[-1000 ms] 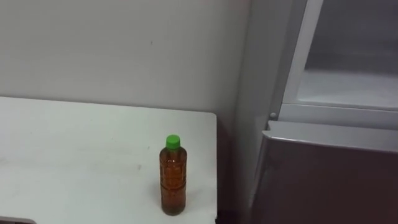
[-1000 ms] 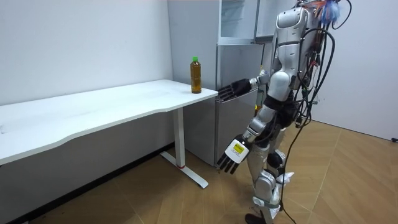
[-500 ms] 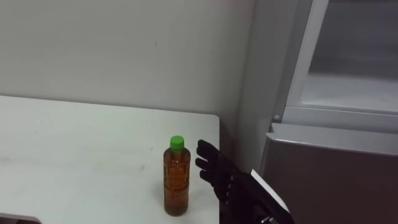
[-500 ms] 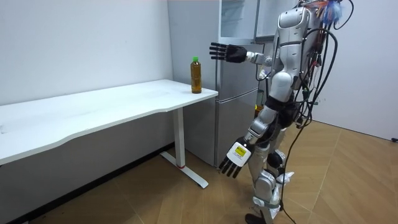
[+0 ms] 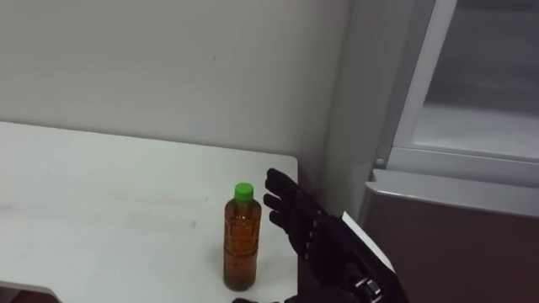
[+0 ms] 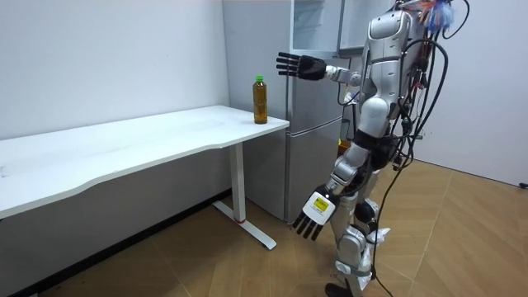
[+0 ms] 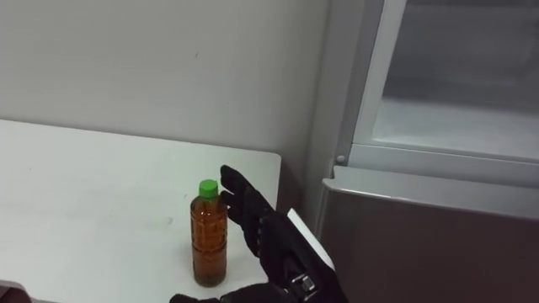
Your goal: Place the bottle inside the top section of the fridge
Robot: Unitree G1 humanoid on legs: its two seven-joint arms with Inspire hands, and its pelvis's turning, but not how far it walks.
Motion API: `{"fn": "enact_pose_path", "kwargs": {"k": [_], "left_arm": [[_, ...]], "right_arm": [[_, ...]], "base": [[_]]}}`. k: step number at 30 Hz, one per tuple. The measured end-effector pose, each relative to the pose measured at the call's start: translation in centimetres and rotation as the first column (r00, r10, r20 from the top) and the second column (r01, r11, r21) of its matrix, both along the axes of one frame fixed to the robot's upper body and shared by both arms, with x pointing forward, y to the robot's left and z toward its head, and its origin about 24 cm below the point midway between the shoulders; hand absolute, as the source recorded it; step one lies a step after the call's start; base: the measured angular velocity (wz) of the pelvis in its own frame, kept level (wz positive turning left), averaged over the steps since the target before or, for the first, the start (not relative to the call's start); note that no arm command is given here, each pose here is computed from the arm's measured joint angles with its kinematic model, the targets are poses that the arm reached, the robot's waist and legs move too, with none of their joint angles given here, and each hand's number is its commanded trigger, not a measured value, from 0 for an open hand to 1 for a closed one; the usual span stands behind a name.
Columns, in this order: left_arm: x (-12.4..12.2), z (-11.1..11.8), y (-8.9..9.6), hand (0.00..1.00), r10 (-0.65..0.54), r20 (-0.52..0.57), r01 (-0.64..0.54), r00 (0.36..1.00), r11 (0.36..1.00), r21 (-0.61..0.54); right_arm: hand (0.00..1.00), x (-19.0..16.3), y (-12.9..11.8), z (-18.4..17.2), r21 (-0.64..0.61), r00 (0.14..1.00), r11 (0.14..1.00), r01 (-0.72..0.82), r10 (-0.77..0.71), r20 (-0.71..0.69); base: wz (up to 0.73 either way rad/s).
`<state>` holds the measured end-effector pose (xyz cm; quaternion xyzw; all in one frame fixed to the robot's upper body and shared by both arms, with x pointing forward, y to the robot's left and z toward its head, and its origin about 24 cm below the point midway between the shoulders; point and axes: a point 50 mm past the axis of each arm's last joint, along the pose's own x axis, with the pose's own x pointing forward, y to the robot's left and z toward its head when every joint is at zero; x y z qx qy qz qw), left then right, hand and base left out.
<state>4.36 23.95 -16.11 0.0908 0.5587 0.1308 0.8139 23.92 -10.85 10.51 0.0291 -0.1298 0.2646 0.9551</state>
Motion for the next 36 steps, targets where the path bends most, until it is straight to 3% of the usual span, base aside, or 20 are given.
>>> {"fn": "enact_pose_path", "kwargs": {"k": [6,13,22,36], "left_arm": [[0.0,0.0,-0.1,0.0,-0.007,-0.009,0.007,1.0,1.0,0.001],[0.0,0.0,-0.2,0.0,-0.009,-0.003,0.009,1.0,1.0,0.011],[-0.8,-0.1,0.1,0.0,-0.019,-0.049,0.02,0.999,0.999,0.028],[-1.7,-0.2,0.1,0.0,-0.085,-0.153,0.102,0.984,0.989,0.106]], "right_arm": [[0.0,1.0,-0.4,-0.5,-0.004,0.997,0.997,0.076,-0.076,-0.032],[0.0,2.7,-0.7,-0.4,0.073,0.983,0.983,0.17,-0.165,-0.077],[0.0,4.5,-1.7,-2.8,0.017,0.931,0.946,0.324,-0.316,-0.181],[0.0,7.2,-1.2,-2.8,-0.028,0.85,0.87,0.493,-0.488,-0.198]], "base": [[0.0],[0.08],[0.03],[0.07]]}}
